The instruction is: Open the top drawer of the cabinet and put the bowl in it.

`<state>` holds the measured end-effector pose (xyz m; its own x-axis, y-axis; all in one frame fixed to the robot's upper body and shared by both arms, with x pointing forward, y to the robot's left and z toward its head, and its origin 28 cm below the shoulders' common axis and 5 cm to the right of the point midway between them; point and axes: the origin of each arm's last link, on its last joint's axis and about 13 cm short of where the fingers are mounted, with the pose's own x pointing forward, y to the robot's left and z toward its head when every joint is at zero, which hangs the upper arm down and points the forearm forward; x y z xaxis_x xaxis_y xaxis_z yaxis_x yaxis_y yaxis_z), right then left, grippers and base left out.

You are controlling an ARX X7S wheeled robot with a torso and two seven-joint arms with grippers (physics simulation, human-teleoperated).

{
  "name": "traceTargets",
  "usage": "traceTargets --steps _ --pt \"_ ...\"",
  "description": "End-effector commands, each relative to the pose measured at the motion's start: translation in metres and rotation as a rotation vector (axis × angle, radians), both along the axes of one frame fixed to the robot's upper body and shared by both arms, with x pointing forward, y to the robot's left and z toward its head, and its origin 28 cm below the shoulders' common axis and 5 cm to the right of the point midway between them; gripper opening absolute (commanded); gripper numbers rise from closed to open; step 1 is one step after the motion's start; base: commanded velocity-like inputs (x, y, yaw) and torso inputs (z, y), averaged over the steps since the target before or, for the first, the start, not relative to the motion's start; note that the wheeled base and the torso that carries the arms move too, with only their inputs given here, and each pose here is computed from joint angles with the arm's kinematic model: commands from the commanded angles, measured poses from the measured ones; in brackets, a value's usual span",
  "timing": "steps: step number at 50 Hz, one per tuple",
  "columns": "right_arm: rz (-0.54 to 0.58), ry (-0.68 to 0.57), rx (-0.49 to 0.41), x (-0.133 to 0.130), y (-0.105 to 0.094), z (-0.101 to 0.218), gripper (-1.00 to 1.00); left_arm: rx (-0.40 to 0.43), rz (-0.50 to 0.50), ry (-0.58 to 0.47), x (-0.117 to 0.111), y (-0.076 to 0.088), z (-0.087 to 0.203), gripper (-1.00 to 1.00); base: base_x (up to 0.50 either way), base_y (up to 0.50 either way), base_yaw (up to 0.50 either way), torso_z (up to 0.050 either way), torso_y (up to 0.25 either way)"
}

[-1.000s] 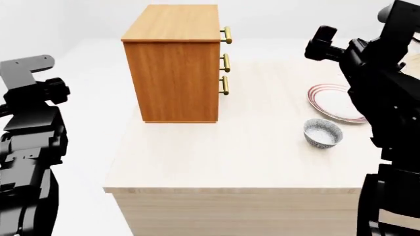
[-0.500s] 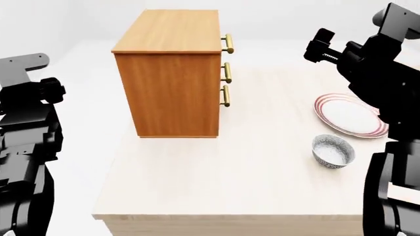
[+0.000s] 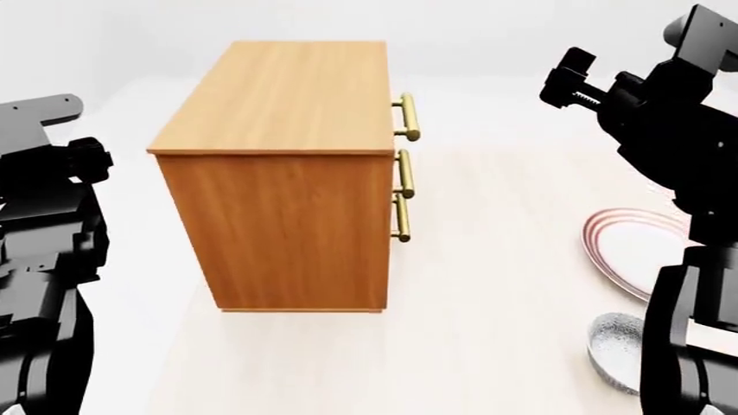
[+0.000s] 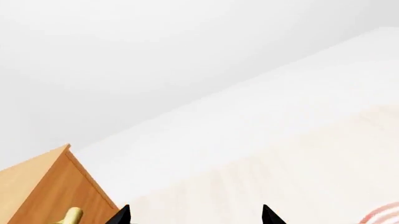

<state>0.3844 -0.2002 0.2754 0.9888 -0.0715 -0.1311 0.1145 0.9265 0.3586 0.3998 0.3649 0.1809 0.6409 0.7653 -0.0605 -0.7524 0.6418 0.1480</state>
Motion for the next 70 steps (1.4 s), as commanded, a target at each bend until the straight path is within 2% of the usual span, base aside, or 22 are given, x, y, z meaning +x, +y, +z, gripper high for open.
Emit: traceTargets --steps 1,30,32,36,44,49,56,58,61,63,70 --pt "-0.004 0.004 0.01 0.0 -0.001 0.0 1.0 -0.001 0.005 -0.004 0.0 0.001 0.002 1.0 0.5 0.0 0.0 0.0 0.0" --pt "0.004 0.029 0.05 0.006 0.003 -0.008 1.0 0.002 0.017 -0.012 -0.001 0.004 0.005 1.0 0.49 0.0 0.0 0.0 0.001" --pt "0.019 0.027 0.087 0.007 0.004 -0.009 1.0 0.003 0.017 -0.012 -0.001 0.004 0.005 1.0 0.0 0.0 0.0 0.0 0.0" --pt "0.103 0.012 0.221 0.01 0.014 -0.013 1.0 0.004 0.017 -0.013 0.0 0.004 0.005 1.0 0.0 0.0 0.0 0.0 0.0" --pt "0.25 0.084 0.519 0.017 0.034 -0.03 1.0 0.007 0.016 -0.011 0.0 0.004 0.005 1.0 0.0 0.0 0.0 0.0 0.0" --pt "0.312 0.096 0.656 0.019 0.042 -0.039 1.0 0.008 0.016 -0.011 0.0 0.004 0.005 1.0 0.0 0.0 0.0 0.0 0.0" --pt "0.401 0.182 0.764 0.021 0.049 -0.052 1.0 0.009 0.018 -0.01 -0.001 0.004 0.004 1.0 0.0 0.0 0.0 0.0 0.0" --pt "0.389 0.21 0.749 0.022 0.048 -0.056 1.0 0.009 0.019 -0.008 -0.001 0.004 0.004 1.0 0.0 0.0 0.0 0.0 0.0" --pt "0.445 0.197 0.717 0.021 0.047 -0.055 1.0 0.008 0.02 -0.007 -0.001 0.005 0.002 1.0 0.0 0.0 0.0 0.0 0.0" --pt "0.475 0.259 0.696 0.018 0.047 -0.053 1.0 0.007 0.021 -0.006 -0.002 0.005 0.001 1.0 0.0 0.0 0.0 0.0 0.0" --pt "0.549 0.312 0.842 0.009 0.045 -0.053 1.0 0.006 0.025 -0.003 -0.002 0.006 0.0 1.0 0.0 0.0 0.0 0.0 0.0"
